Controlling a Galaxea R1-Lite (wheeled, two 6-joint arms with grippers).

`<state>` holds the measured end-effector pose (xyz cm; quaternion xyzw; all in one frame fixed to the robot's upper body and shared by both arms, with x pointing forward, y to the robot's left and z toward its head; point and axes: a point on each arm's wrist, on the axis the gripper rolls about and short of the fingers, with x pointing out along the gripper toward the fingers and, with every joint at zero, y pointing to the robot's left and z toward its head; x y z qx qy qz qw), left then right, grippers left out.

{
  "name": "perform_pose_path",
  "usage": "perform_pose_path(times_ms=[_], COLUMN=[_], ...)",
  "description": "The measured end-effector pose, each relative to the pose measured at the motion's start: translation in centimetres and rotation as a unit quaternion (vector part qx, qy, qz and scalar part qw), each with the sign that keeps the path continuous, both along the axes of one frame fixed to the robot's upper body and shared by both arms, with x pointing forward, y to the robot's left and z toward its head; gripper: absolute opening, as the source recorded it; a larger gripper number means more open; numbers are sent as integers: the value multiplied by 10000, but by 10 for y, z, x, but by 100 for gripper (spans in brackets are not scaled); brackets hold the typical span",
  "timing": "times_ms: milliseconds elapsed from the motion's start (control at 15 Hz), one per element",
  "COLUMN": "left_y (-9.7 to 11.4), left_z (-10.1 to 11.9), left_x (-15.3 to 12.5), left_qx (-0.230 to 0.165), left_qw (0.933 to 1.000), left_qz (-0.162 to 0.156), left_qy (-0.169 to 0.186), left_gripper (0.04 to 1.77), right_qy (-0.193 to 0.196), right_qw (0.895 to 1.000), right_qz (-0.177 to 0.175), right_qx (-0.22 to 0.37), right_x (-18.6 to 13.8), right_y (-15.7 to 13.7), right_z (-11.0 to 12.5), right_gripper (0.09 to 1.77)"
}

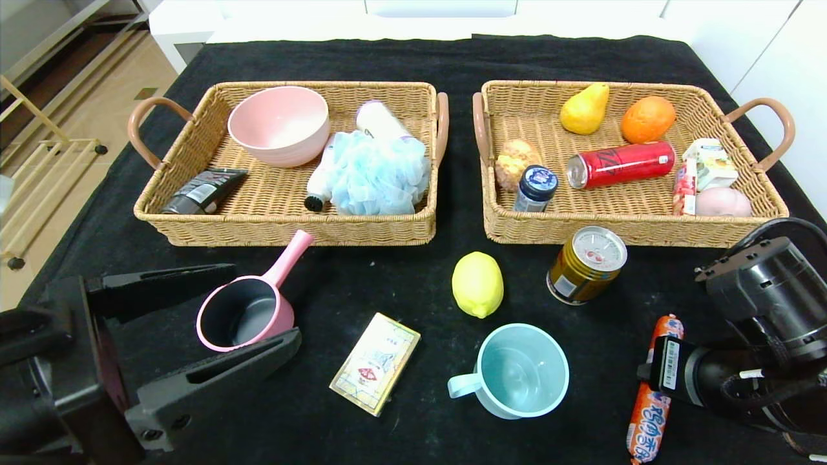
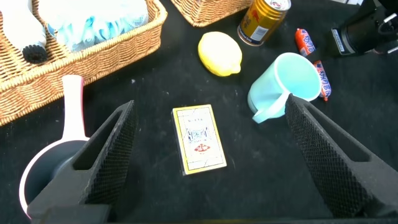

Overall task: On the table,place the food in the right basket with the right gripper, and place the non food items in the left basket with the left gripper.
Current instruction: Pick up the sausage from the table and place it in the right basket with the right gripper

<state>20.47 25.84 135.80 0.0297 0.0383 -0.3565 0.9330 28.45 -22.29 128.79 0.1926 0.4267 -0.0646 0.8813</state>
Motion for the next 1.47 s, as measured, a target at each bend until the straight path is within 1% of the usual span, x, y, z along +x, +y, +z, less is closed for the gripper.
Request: perform_pose_path(times_ms=[667, 933, 1067, 1200, 1333, 1467], left_y=[0, 0, 0, 0, 0, 0], left_z=[-2, -2, -2, -2, -2, -3], left_x=[0, 0, 0, 0, 0, 0], left_qx=[41, 44, 48, 49, 49, 49], left_qw=[10000, 10000, 10000, 10000, 10000, 10000], left_qz=[-19, -21, -22, -22, -22, -23], left_qy=[49, 53, 50, 48, 48, 49], left_gripper=[172, 172, 172, 172, 172, 172], right_qy=[-2, -169, -282, -528, -932, -1315], right_qw=[10000, 9997, 9993, 9980, 9948, 9905], right_qz=[56, 149, 233, 342, 412, 370], right_qx=[2, 75, 57, 63, 93, 144], right_x=[-3, -11, -18, -22, -21, -16], right_y=[0, -1, -5, -9, -14, -18], right_z=[1, 10, 21, 40, 63, 85], right_gripper=[49, 49, 49, 49, 49, 49])
